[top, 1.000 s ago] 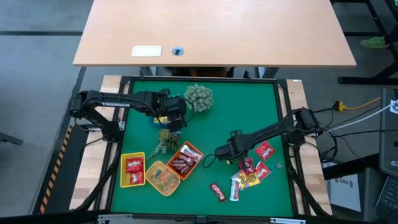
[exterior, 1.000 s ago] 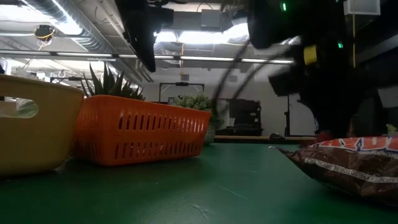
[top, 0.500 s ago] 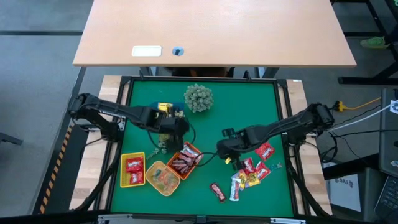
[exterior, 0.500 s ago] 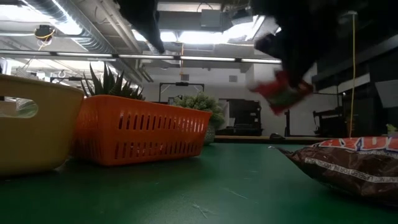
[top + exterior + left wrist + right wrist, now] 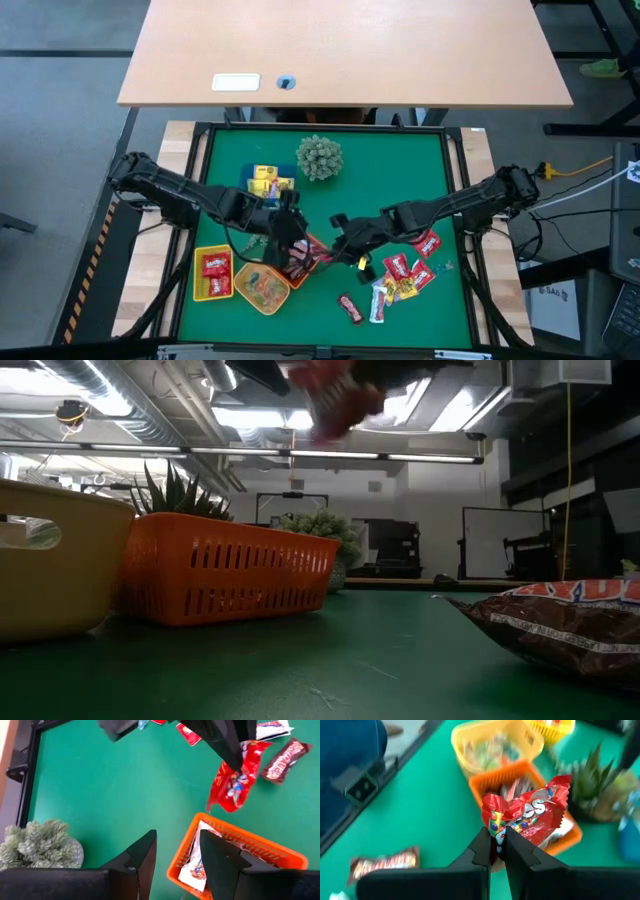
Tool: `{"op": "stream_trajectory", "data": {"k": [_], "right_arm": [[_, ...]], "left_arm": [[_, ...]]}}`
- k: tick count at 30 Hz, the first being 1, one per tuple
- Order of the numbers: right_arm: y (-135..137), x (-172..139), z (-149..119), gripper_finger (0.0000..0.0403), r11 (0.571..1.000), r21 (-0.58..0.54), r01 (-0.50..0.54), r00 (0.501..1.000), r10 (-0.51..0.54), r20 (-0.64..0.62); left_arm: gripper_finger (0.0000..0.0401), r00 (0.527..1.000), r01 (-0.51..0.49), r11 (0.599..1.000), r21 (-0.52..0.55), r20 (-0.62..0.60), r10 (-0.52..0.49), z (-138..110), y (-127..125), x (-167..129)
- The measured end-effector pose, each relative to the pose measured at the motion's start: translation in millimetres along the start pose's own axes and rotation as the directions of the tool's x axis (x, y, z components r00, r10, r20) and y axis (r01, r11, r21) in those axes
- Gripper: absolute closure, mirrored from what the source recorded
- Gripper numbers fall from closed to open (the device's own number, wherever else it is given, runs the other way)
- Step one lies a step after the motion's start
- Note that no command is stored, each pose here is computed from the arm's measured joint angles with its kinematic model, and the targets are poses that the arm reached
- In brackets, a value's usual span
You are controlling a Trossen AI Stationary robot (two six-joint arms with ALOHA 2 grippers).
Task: Sort candy
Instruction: Put the red candy into the yellow bin
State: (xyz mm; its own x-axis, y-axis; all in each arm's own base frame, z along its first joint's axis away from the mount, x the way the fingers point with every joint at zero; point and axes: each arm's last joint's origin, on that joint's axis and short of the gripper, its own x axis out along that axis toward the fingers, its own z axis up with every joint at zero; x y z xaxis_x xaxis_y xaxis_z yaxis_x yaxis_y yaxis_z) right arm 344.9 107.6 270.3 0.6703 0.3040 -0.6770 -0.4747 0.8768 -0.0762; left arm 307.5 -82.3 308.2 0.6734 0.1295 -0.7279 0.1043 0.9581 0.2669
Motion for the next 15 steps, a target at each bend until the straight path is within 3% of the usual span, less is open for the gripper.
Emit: {"op": "stream_trajectory", "data": {"k": [15], "right_arm": [[-4, -2, 19, 0.0371, 0.999, -0.016, 0.043, 0.979, -0.039, 0.202]], "left_arm": [[0.0264, 0.994, 0.099, 0.995, 0.024, 0.049, -0.101, 4, -16, -5]]}}
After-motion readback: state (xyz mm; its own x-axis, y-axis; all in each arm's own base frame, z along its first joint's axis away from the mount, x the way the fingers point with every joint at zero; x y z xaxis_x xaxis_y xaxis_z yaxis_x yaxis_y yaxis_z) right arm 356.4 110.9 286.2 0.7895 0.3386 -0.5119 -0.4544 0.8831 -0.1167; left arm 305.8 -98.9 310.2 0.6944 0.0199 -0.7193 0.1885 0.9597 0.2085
